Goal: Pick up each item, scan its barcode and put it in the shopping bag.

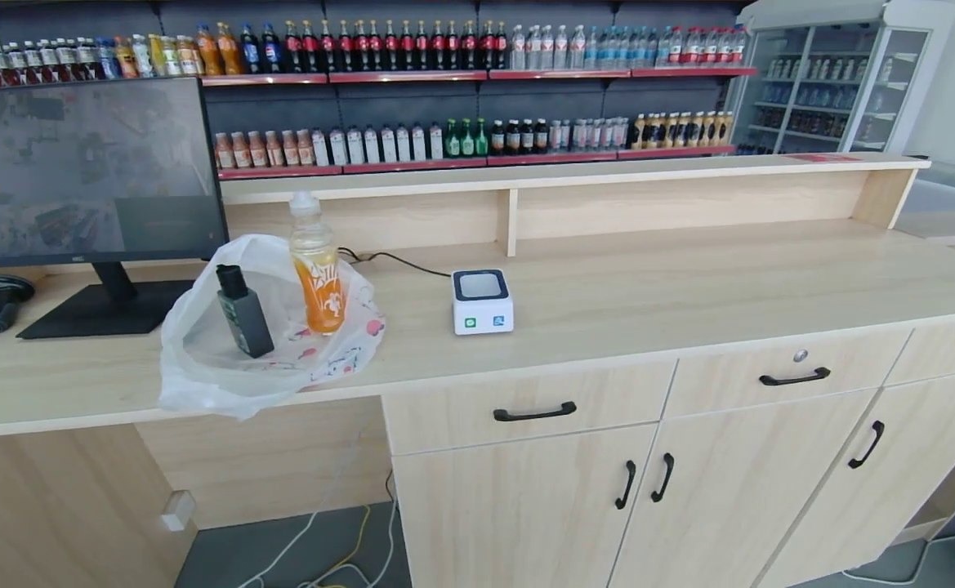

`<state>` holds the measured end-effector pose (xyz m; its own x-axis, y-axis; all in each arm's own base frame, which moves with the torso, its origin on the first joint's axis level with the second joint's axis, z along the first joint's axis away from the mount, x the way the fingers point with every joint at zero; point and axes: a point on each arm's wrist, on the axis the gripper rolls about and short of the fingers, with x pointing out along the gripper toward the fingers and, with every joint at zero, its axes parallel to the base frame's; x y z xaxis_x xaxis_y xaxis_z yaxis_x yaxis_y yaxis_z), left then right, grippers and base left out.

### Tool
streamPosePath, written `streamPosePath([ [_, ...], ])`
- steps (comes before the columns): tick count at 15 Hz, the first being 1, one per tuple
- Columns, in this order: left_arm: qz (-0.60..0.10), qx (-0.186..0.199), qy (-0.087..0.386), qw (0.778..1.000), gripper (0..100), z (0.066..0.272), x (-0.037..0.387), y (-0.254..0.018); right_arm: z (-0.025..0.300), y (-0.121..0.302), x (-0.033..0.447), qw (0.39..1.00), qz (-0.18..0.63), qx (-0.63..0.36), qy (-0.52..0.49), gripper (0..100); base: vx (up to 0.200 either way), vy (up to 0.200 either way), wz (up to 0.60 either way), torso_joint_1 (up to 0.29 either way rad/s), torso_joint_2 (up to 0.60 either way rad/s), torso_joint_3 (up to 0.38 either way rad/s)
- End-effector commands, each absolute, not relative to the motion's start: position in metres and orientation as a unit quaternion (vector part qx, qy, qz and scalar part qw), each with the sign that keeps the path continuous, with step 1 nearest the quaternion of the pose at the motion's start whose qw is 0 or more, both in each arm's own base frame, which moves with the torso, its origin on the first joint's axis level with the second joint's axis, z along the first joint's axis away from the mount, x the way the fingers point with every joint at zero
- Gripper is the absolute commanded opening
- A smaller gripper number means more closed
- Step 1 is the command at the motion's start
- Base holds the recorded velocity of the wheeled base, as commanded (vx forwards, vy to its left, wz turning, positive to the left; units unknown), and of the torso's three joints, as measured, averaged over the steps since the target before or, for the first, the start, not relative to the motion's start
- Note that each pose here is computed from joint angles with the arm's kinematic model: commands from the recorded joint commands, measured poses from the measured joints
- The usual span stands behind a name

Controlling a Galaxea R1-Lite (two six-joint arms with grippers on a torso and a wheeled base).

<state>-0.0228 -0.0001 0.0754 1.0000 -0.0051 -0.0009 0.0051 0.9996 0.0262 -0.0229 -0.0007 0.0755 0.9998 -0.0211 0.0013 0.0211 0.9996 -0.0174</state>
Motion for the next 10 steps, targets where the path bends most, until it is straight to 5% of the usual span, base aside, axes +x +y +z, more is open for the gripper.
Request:
streamPosePath([
  [1, -0.002, 0.013, 0.0, 1.0, 100, 0.0755, -0.0228, -0.0001, 0.0755, -0.0007, -0.0228, 1.0, -0.011, -0.008, 0.0, 100, 0.0, -0.2, 0.0, 0.002, 0.01, -0.002],
  [3, -0.002, 0.012, 0.0, 1.0, 100, 0.0755, -0.0228, -0.0001, 0.0755, -0.0007, -0.0228, 1.0, -0.011, -0.008, 0.0, 100, 0.0, -0.2, 0.0, -0.002, 0.0, -0.002],
  [10, -0.002, 0.012, 0.0, 1.0, 100, 0.0755, -0.0228, -0.0001, 0.0755, -0.0007, -0.0228, 1.0, -0.01, -0.011, 0.0, 100, 0.0, 0.0, 0.0, 0.0, 0.0, 0.0],
])
